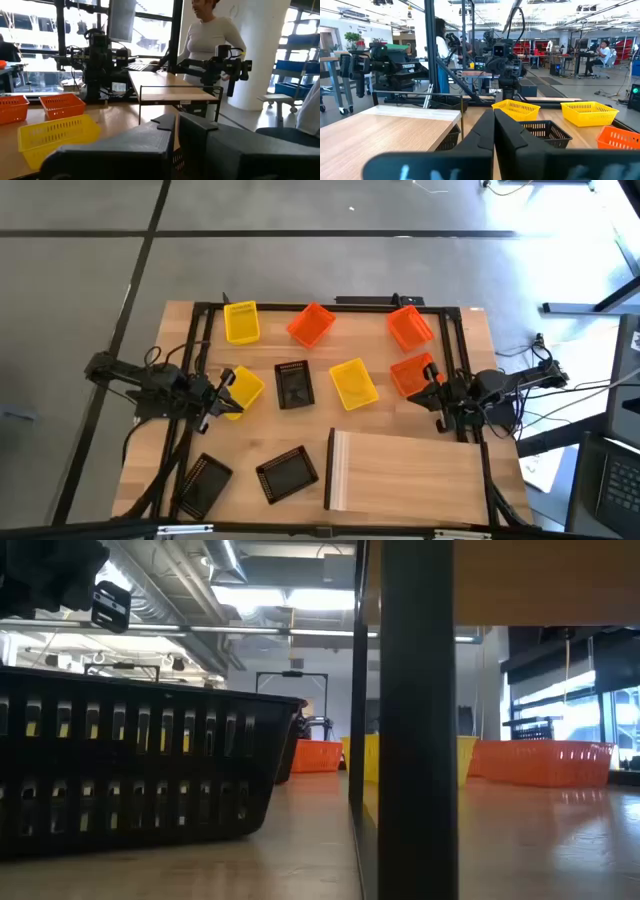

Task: Stack baskets on shelf by color

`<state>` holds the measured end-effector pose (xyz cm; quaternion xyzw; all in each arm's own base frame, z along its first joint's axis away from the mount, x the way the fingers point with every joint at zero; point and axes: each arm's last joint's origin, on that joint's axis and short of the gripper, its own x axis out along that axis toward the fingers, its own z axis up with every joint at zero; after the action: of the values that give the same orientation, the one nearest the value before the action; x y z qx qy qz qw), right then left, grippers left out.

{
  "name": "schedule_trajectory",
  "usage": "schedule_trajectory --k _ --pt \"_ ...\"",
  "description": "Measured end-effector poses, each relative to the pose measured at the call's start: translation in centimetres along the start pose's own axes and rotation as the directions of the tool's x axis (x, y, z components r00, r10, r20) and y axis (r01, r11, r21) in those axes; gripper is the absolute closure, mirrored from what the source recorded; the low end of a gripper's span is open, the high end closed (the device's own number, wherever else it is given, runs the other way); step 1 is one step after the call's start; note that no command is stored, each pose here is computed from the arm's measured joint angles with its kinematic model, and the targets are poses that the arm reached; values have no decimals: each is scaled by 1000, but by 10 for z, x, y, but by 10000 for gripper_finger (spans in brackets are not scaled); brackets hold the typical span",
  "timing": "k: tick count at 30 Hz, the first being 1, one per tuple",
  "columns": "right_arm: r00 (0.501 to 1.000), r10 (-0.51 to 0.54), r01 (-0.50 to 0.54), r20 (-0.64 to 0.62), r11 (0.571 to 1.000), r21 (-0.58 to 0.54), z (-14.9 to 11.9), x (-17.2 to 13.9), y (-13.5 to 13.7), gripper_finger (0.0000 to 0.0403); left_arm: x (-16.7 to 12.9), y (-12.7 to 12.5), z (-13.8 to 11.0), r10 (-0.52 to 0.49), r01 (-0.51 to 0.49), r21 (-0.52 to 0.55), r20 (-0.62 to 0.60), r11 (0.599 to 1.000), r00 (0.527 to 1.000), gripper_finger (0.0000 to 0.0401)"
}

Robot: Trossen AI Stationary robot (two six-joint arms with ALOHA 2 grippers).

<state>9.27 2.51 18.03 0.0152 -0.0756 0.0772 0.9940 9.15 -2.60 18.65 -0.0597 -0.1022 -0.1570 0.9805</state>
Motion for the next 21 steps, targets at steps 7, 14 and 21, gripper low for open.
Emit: schedule_trajectory --k 7,14,21 --pt "1000 0 0 0 1000 0 0 0 0 402 0 0 0 0 0 0 0 1000 1000 378" --pt "1000 0 0 0 1000 0 0 0 0 402 0 0 0 0 0 0 1 1000 1000 382" --pt "1000 0 0 0 1000 0 0 0 0 402 0 0 0 0 0 0 0 1000 1000 393"
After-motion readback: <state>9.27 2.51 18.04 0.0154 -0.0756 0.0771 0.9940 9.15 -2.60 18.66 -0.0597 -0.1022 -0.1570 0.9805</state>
